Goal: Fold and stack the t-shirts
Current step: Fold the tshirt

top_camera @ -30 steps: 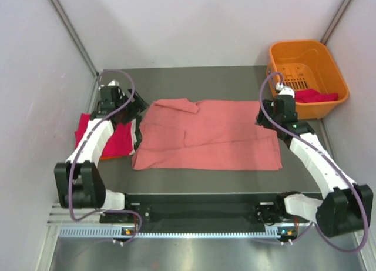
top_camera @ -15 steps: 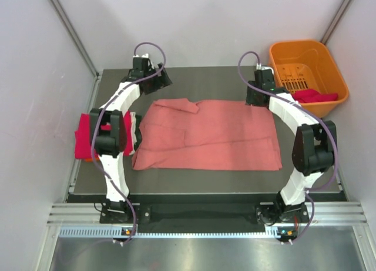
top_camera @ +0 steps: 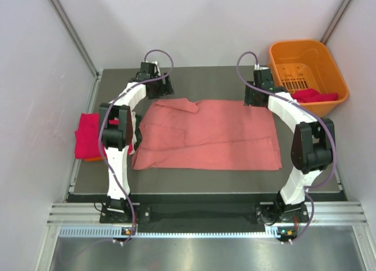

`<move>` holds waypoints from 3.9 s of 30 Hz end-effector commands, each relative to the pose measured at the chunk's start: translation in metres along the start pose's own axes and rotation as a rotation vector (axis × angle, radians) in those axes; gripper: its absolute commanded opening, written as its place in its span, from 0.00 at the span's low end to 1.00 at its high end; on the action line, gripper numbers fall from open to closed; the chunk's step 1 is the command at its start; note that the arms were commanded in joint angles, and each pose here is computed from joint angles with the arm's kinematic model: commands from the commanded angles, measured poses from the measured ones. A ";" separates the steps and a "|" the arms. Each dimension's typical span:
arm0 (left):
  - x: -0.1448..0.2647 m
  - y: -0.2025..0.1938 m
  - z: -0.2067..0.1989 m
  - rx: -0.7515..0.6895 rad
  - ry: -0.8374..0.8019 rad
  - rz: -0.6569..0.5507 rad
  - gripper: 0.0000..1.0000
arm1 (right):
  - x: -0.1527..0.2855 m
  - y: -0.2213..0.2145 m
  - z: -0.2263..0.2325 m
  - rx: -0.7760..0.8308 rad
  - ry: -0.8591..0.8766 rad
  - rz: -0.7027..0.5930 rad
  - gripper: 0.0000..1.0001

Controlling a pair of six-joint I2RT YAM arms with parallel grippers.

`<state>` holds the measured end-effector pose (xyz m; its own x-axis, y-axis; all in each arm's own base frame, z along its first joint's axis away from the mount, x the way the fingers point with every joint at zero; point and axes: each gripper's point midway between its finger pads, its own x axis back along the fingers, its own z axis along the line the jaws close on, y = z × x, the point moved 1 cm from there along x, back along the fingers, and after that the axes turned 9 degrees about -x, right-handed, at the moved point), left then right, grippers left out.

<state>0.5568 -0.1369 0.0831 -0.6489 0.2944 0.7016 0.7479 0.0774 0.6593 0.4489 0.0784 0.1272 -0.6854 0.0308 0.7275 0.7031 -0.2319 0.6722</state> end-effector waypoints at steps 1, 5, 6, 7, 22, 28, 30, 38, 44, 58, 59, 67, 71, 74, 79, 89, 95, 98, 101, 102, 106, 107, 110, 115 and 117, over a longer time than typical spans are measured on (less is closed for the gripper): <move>0.008 -0.003 -0.009 -0.042 -0.025 0.004 0.83 | 0.021 0.019 0.014 -0.006 0.060 -0.074 0.57; 0.009 -0.007 -0.011 -0.037 -0.039 0.008 0.61 | 0.026 0.021 0.013 -0.009 0.065 -0.080 0.57; 0.013 -0.004 -0.013 -0.037 -0.046 -0.007 0.58 | 0.026 0.022 0.013 -0.009 0.066 -0.083 0.57; 0.014 -0.001 -0.014 -0.039 -0.048 -0.020 0.55 | 0.026 0.020 0.012 -0.009 0.063 -0.079 0.57; 0.031 0.012 -0.018 -0.023 -0.067 -0.053 0.00 | 0.017 0.013 0.011 -0.006 0.048 -0.047 0.57; 0.048 0.016 0.005 0.084 -0.053 -0.124 0.00 | 0.006 0.016 0.010 -0.005 0.021 -0.042 0.57; 0.060 0.025 0.008 0.097 -0.063 -0.170 0.00 | -0.005 0.019 0.010 -0.005 0.001 -0.036 0.57; 0.086 0.036 0.036 0.166 0.019 -0.254 0.00 | -0.031 0.028 0.014 -0.015 -0.019 -0.008 0.56; 0.085 0.036 0.050 0.200 0.045 -0.269 0.00 | -0.047 0.040 0.010 -0.038 -0.030 -0.015 0.57; 0.073 0.034 0.076 0.256 0.059 -0.255 0.00 | -0.091 0.056 -0.009 -0.057 -0.092 0.007 0.61; 0.070 0.033 0.071 0.255 0.025 -0.241 0.00 | -0.093 0.057 -0.011 -0.059 -0.097 0.009 0.62; 0.056 0.026 0.064 0.250 -0.022 -0.202 0.00 | -0.112 0.055 -0.006 -0.057 -0.070 0.038 0.61; 0.056 0.025 0.062 0.243 -0.021 -0.196 0.00 | -0.118 0.047 0.000 -0.058 -0.039 0.064 0.59; 0.055 0.025 0.062 0.242 -0.021 -0.196 0.00 | -0.124 0.040 0.006 -0.062 -0.006 0.089 0.57; 0.053 0.024 0.059 0.237 -0.022 -0.192 0.00 | -0.132 0.031 0.012 -0.059 0.025 0.125 0.47; 0.045 0.029 0.039 0.200 -0.034 -0.185 0.00 | -0.126 0.046 -0.036 -0.088 -0.221 0.039 0.00; 0.022 0.030 0.002 0.146 -0.037 -0.144 0.04 | -0.087 0.075 -0.076 -0.185 -0.349 -0.148 0.00; 0.020 0.034 -0.003 0.143 -0.010 -0.137 0.33 | -0.080 0.076 -0.086 -0.205 -0.388 -0.178 0.00; 0.026 0.039 0.004 0.131 0.034 -0.159 0.52 | -0.075 0.075 -0.095 -0.230 -0.420 -0.198 0.00; 0.027 0.040 0.006 0.120 0.045 -0.163 0.52 | -0.075 0.076 -0.095 -0.236 -0.412 -0.202 0.00; 0.023 0.048 0.020 0.114 0.091 -0.168 0.54 | -0.081 0.071 -0.089 -0.235 -0.377 -0.183 0.00; 0.021 0.043 0.032 0.128 0.142 -0.136 0.54 | -0.082 0.070 -0.088 -0.238 -0.368 -0.179 0.00; 0.009 0.044 0.049 0.140 0.185 -0.110 0.54 | -0.084 0.068 -0.084 -0.237 -0.346 -0.172 0.00; -0.012 0.033 0.066 0.135 0.213 -0.039 0.53 | -0.083 0.071 -0.079 -0.238 -0.316 -0.173 0.00; -0.016 0.032 0.063 0.134 0.189 -0.027 0.53 | -0.083 0.073 -0.077 -0.237 -0.307 -0.174 0.00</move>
<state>0.6058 -0.0789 0.0890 -0.7209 0.1027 0.6854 0.6862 0.2449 0.6850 0.5305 -0.0084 0.0652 -0.6084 0.3653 0.7046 0.5906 -0.3846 0.7094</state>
